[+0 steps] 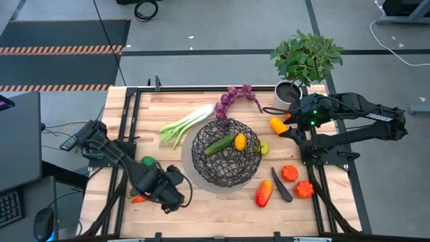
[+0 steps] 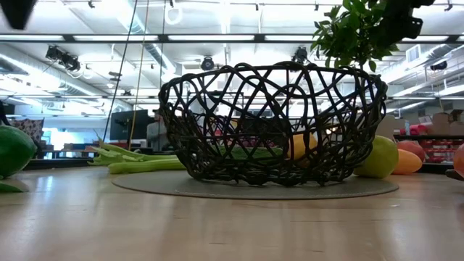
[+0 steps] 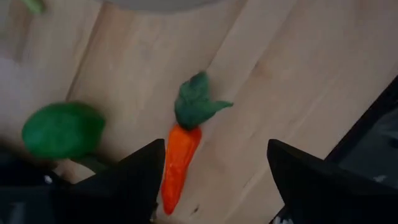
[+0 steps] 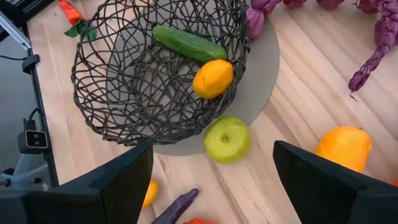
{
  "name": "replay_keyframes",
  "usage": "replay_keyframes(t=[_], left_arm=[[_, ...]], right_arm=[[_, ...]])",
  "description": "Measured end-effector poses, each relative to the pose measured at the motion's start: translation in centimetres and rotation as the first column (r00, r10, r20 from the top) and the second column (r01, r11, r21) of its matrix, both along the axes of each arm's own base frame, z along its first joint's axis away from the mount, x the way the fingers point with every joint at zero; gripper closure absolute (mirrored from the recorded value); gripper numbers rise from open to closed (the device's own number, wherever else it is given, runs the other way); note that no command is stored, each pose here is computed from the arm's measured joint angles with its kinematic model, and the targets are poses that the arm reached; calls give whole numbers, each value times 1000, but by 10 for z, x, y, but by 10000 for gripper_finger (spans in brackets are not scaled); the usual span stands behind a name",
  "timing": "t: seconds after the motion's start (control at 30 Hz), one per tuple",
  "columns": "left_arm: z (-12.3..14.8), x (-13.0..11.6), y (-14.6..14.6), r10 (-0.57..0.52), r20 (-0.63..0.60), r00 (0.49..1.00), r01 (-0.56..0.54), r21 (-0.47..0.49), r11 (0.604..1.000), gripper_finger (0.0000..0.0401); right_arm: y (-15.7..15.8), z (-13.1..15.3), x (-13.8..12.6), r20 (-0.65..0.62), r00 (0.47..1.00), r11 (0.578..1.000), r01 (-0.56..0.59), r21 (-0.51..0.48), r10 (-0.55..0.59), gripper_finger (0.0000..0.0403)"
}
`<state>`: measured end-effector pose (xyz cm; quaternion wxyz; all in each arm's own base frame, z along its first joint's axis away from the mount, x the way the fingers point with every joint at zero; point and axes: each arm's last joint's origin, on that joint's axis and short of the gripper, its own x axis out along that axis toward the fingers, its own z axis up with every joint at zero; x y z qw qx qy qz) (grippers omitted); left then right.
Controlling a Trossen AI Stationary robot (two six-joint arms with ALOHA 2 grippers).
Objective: Build produce basket
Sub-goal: Put the orange carrot into the black wire basket
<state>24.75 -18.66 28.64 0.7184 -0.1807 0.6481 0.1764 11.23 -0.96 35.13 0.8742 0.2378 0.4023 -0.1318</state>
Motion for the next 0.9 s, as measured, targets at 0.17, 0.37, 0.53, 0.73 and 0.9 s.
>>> replay_keyframes(t=[0.17,0.37,0.53,0.73,0.9], left_arm=[[-18,-10,-13,-10,-32,999,8,-43,999,122],[-42,-23,-24,-22,-71,997,18,-57,998,122],[-63,-39,-25,-33,-82,996,23,-122,992,122],[-74,-59,-11,20,-52,998,-29,-178,984,122],[-81,-72,3,13,-33,999,-19,-194,981,122]], right_arm=[[0,0,0,0,1000,1000,10,9,-10,68],[0,0,0,0,1000,1000,17,15,-17,68],[0,0,0,-3,1000,999,28,24,-28,68],[0,-2,-2,-25,997,996,70,59,-68,68],[0,-2,-2,-27,995,991,101,84,-99,68]])
